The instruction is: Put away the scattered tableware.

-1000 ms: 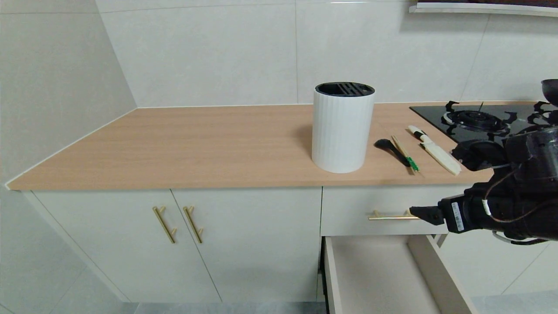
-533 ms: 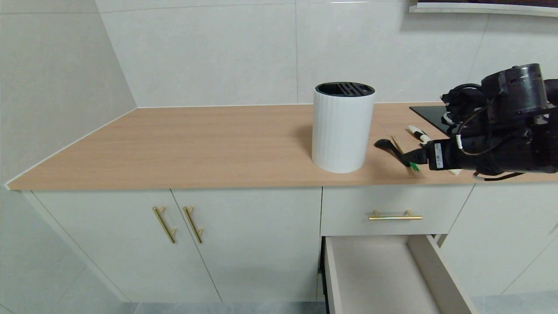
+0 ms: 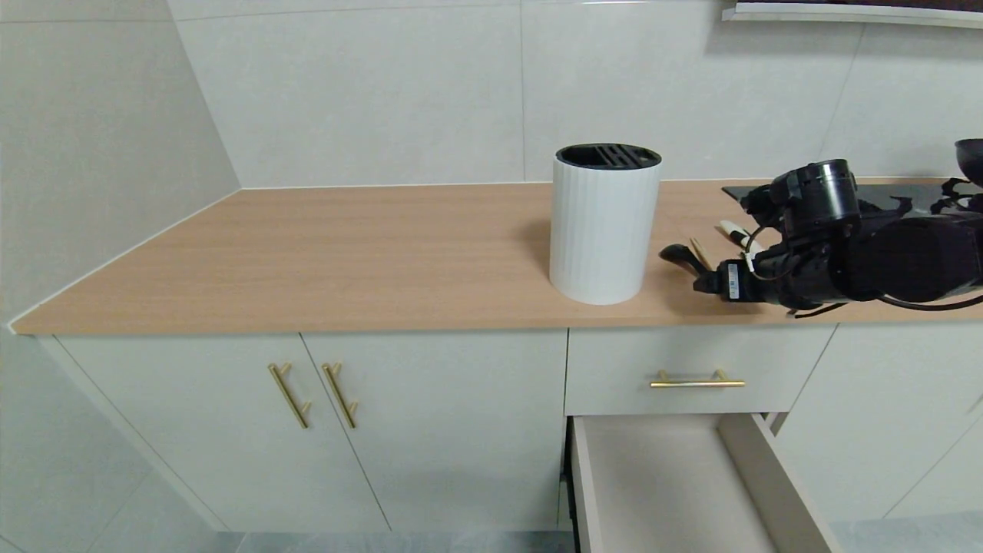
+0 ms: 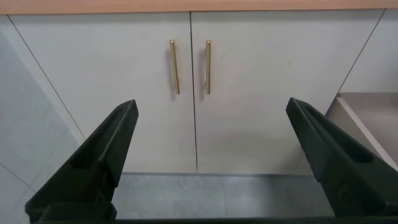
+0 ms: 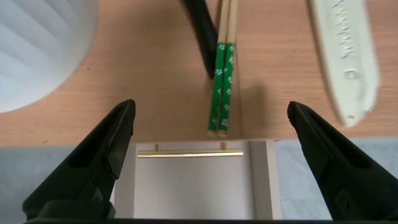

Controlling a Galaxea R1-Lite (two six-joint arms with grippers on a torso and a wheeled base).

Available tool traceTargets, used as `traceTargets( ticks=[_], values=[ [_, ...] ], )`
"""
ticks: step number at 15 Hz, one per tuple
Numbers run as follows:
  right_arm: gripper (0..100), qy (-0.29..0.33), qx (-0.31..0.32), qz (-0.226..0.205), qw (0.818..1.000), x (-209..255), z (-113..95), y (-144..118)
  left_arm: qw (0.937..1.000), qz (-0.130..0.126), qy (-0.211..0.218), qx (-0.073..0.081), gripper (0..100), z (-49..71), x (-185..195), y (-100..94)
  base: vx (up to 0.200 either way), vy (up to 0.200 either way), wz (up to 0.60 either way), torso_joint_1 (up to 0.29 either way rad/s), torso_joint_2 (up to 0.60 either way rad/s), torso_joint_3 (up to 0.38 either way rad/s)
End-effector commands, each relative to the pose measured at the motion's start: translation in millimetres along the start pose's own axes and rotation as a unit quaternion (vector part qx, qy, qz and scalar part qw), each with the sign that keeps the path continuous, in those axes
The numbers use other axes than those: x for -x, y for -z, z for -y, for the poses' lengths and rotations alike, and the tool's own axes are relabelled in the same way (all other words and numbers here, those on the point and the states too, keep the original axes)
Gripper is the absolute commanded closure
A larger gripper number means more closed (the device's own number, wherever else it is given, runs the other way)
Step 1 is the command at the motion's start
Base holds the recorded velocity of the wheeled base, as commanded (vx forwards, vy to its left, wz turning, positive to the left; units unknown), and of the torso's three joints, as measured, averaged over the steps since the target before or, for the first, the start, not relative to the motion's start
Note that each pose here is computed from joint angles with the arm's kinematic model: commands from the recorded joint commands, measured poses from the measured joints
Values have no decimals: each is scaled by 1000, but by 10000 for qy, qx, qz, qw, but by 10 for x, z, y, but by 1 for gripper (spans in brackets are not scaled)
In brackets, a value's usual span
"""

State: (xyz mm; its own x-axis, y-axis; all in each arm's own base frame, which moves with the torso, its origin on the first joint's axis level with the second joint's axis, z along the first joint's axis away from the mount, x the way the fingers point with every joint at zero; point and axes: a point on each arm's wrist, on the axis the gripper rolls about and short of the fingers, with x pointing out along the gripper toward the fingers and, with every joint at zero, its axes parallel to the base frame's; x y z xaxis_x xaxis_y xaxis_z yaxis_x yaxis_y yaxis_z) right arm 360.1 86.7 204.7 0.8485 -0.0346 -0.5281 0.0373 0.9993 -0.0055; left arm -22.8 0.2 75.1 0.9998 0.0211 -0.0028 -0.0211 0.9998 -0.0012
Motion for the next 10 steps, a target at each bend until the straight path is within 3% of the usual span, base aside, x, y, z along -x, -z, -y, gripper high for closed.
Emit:
traceTargets(
  ticks=[1,10],
  values=[
    [0,70,-19,-129,9999,-159,13,46,10000,-1,-10,1,0,0,0,0,0,0,0,0,0,0],
    [0,130,-46,-77,9999,-267,6,73,10000,-2,-2,1,0,0,0,0,0,0,0,0,0,0]
  ],
)
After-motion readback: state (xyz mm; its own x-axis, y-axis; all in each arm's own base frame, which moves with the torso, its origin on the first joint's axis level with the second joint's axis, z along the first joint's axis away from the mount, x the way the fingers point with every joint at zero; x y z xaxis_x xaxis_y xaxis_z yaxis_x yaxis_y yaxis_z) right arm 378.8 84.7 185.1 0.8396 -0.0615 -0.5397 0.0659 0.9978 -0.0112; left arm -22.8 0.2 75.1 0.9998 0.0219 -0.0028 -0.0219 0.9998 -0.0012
